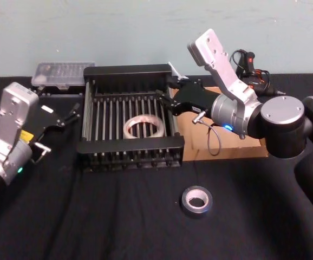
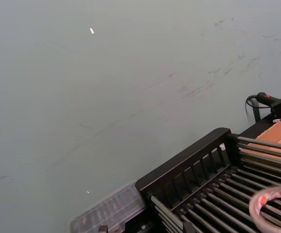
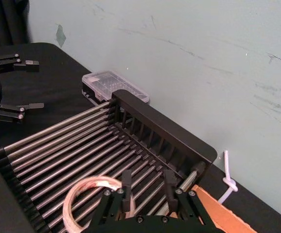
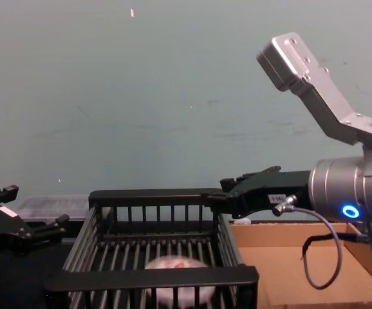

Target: Pick up the white tape and place it into the black box , Pick up the silver tape and place it into the brown box.

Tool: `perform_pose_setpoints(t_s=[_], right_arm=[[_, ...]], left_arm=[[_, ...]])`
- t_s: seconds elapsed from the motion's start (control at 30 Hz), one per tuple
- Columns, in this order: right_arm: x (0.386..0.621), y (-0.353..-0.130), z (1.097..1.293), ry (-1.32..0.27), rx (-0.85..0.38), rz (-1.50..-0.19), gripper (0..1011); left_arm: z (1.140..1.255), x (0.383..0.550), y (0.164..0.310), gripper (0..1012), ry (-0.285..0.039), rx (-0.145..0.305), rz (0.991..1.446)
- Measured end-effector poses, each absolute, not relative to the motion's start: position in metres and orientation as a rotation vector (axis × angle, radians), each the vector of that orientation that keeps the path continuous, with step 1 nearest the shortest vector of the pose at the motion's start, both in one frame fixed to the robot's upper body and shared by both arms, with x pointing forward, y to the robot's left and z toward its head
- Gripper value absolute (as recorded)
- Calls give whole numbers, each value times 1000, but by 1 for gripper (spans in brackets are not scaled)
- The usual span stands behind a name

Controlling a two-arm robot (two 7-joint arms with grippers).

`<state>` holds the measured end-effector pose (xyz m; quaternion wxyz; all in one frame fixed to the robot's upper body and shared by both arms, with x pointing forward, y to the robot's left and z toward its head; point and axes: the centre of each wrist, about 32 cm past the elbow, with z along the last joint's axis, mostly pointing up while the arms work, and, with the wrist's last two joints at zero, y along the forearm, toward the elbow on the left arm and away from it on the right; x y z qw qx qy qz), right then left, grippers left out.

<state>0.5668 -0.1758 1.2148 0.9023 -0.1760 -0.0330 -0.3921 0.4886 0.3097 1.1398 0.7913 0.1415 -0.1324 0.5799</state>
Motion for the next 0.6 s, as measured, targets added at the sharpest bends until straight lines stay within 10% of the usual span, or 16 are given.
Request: perform_pose_setpoints(t_s=[0.6], right_arm=[[567,-176,1215,-67,-363,-810,929]], left_arm=[[1140,489,310,1001,-285,304,1248]])
